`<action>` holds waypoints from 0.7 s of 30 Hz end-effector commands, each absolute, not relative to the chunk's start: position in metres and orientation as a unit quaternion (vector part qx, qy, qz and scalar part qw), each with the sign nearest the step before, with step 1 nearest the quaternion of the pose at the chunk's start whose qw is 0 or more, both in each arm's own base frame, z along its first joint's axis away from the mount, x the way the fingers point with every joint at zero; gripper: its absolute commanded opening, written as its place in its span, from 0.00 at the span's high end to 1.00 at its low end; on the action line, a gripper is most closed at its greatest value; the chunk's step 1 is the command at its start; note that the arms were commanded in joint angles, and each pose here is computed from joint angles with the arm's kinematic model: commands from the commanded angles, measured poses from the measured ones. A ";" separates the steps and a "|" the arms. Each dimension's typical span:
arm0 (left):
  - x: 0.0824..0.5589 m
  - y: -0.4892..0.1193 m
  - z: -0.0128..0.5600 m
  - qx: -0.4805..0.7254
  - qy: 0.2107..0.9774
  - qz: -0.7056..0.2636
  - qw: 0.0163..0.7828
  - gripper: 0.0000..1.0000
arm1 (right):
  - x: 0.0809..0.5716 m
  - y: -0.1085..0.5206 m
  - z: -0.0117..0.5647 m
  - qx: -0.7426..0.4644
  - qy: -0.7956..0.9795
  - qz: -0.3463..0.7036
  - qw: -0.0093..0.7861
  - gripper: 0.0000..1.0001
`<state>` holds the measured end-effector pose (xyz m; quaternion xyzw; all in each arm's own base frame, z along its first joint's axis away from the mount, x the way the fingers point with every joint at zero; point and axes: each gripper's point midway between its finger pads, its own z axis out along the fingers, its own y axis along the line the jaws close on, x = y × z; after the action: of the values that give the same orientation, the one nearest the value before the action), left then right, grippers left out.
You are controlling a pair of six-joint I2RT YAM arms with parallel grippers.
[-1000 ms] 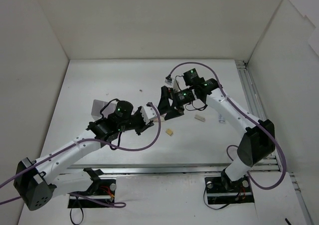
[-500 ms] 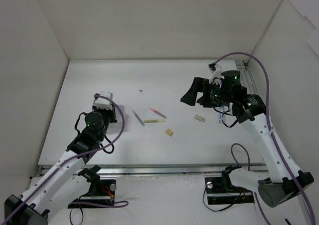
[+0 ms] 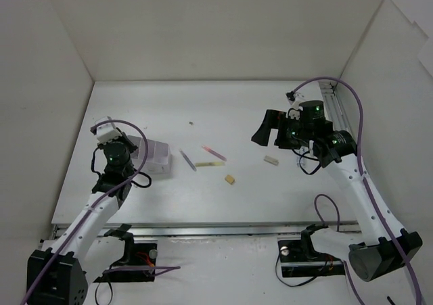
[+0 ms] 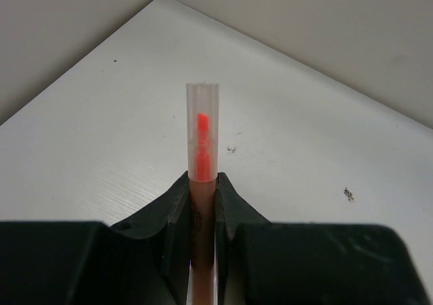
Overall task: Sort the stationery into containers
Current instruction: Place the pen in the storage box.
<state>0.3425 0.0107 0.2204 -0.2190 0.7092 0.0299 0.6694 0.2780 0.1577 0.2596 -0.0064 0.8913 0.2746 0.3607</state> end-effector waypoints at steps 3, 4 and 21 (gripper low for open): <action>0.362 0.015 0.261 -0.241 0.651 -0.022 0.720 1.00 | 0.285 0.149 0.269 -0.008 0.879 0.267 0.396 0.02; 0.364 0.017 0.257 -0.243 0.655 -0.017 0.716 1.00 | 0.284 0.147 0.267 -0.005 0.880 0.266 0.394 0.02; 0.389 0.010 0.231 -0.191 0.660 0.002 0.727 1.00 | 0.285 0.144 0.256 -0.013 0.883 0.274 0.380 0.02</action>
<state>0.3808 0.0095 0.1887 -0.2031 0.7120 0.0090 0.6722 0.2783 0.1416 0.2470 -0.0014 0.8959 0.2620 0.3589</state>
